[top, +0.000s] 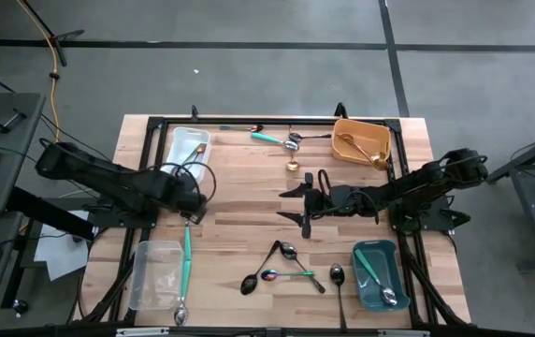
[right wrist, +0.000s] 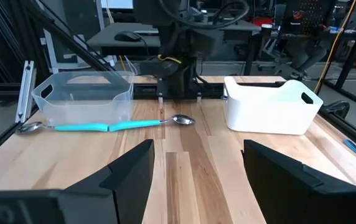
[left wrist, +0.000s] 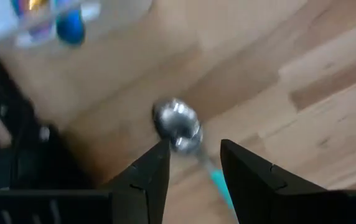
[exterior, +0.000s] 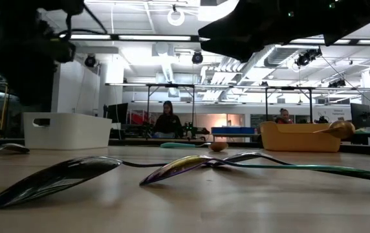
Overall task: Sort silverware by color (type)
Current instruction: Put the green spoon into the blue bin
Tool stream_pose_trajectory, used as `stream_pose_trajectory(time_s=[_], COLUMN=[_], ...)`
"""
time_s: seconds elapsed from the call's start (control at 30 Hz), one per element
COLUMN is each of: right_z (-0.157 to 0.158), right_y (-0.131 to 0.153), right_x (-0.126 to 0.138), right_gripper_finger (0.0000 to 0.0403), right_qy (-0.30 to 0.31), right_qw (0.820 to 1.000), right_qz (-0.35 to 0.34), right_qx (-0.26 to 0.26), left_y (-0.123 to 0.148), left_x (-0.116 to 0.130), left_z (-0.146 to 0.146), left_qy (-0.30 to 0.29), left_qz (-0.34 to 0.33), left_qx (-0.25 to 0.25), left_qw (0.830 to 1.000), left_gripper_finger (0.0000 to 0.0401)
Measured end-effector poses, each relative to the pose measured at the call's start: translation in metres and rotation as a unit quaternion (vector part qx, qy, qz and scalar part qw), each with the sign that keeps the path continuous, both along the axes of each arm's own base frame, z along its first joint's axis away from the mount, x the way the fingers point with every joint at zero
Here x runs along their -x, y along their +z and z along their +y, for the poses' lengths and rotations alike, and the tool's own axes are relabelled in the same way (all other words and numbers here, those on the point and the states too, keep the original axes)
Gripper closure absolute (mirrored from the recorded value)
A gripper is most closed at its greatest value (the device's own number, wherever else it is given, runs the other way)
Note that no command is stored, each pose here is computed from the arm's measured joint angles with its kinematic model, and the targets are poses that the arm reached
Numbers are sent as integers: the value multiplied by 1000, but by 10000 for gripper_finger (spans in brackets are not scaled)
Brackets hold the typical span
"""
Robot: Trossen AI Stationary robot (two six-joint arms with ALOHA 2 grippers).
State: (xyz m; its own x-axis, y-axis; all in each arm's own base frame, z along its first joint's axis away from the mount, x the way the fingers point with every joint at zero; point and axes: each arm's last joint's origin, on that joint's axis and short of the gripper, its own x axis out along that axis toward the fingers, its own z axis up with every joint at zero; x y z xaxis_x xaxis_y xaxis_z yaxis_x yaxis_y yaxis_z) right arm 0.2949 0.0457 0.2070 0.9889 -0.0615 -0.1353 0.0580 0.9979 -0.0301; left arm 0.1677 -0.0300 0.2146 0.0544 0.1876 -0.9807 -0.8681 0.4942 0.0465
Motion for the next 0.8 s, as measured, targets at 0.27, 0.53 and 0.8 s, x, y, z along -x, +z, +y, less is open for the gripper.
stream_pose_trajectory(time_s=[0.27, 0.53, 0.8], right_z=[0, 0, 0], right_y=[-2, -3, -4], right_x=[0, 0, 1], right_gripper_finger=[162, 162, 162], right_qy=[0, 0, 0], right_qw=[1000, 1000, 1000], right_qz=[8, 15, 19], right_qx=[1, 2, 3], left_y=[-11, -31, -56], left_x=[-9, -10, -6], left_z=[-13, -22, -33], left_qy=[23, 52, 73], left_qz=[10, 27, 17], left_qx=[30, 28, 53], left_qw=[999, 998, 996], left_gripper_finger=[268, 268, 268])
